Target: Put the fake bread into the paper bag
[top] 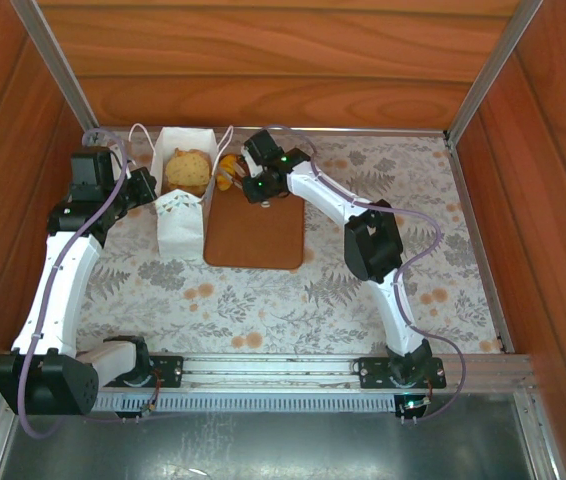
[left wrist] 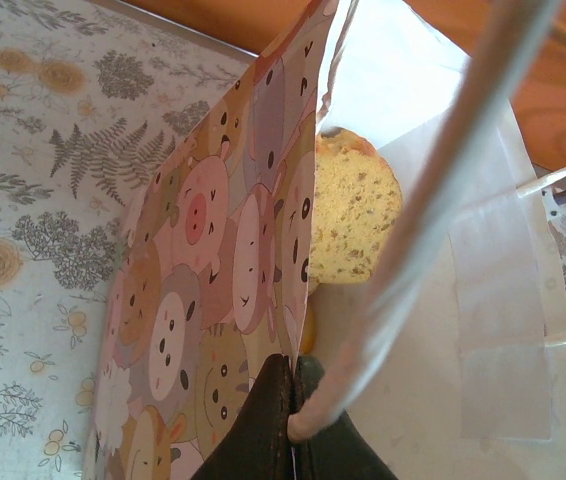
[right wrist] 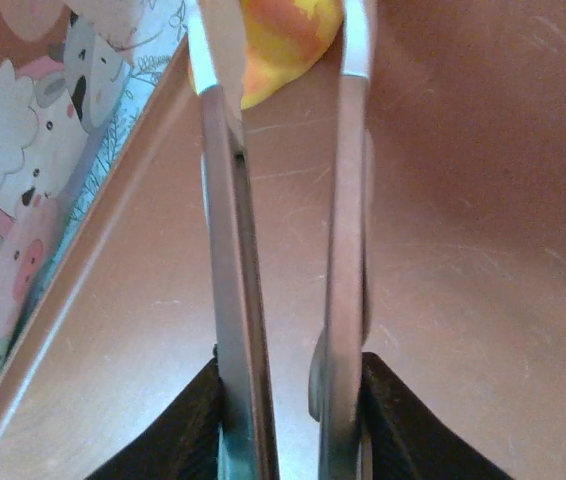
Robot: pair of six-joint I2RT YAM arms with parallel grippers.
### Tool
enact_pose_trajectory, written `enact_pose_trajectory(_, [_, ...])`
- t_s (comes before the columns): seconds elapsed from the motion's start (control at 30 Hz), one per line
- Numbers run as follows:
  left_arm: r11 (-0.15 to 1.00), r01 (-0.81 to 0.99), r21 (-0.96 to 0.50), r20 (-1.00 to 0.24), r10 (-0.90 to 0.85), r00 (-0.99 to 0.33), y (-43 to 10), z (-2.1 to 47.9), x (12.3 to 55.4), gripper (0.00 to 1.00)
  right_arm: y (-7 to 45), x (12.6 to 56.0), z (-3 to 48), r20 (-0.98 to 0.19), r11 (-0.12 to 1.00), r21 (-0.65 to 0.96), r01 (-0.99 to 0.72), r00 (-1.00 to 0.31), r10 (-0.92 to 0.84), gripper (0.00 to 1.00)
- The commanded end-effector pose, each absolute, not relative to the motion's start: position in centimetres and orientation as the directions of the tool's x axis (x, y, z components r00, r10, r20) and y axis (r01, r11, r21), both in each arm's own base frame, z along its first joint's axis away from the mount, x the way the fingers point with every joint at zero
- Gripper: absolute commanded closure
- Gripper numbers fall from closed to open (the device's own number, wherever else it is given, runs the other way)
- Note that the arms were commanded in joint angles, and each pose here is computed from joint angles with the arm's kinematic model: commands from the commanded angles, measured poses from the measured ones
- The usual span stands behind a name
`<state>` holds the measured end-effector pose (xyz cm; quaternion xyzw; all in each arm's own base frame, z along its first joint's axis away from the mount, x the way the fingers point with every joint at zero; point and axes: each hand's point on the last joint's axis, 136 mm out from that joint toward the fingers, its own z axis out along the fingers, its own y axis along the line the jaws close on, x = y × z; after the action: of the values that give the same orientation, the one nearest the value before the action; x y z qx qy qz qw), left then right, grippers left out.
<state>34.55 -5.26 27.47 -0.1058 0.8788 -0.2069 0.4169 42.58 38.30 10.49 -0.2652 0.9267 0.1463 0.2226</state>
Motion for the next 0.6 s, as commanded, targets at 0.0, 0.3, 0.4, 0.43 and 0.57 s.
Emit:
enact_pose_trajectory(0.0, [0.894,0.008,-0.449,-0.721,-0.357,-0.593,-5.0,28.8,34.5,1.0,37.4,41.5,12.7,-0.492,0.817,0.126,-0.563,-0.751,-0.441,0.78])
enact_pose_trajectory(0.3, [0.892,0.009,-0.452,-0.719,-0.359,-0.596,-5.1,28.8,34.6,1.0,34.7,39.2,17.6,-0.556,0.814,0.11,-0.57,-0.715,-0.425,0.93])
enact_pose_trajectory(0.4, [0.89,0.007,-0.455,-0.717,-0.361,-0.596,-5.1,28.8,34.6,1.0,33.6,38.4,19.4,-0.586,0.818,0.093,-0.568,-0.695,-0.417,0.94])
enact_pose_trajectory(0.43, [0.89,0.007,-0.456,-0.715,-0.362,-0.598,-5.1,28.7,34.6,1.0,33.1,38.2,19.9,-0.593,0.82,0.085,-0.566,-0.69,-0.415,0.94])
enact_pose_trajectory(0.57, [0.891,0.001,-0.454,-0.711,-0.362,-0.603,-5.1,28.4,34.8,1.0,31.3,36.8,22.7,-0.634,0.826,0.065,-0.56,-0.662,-0.399,0.94])
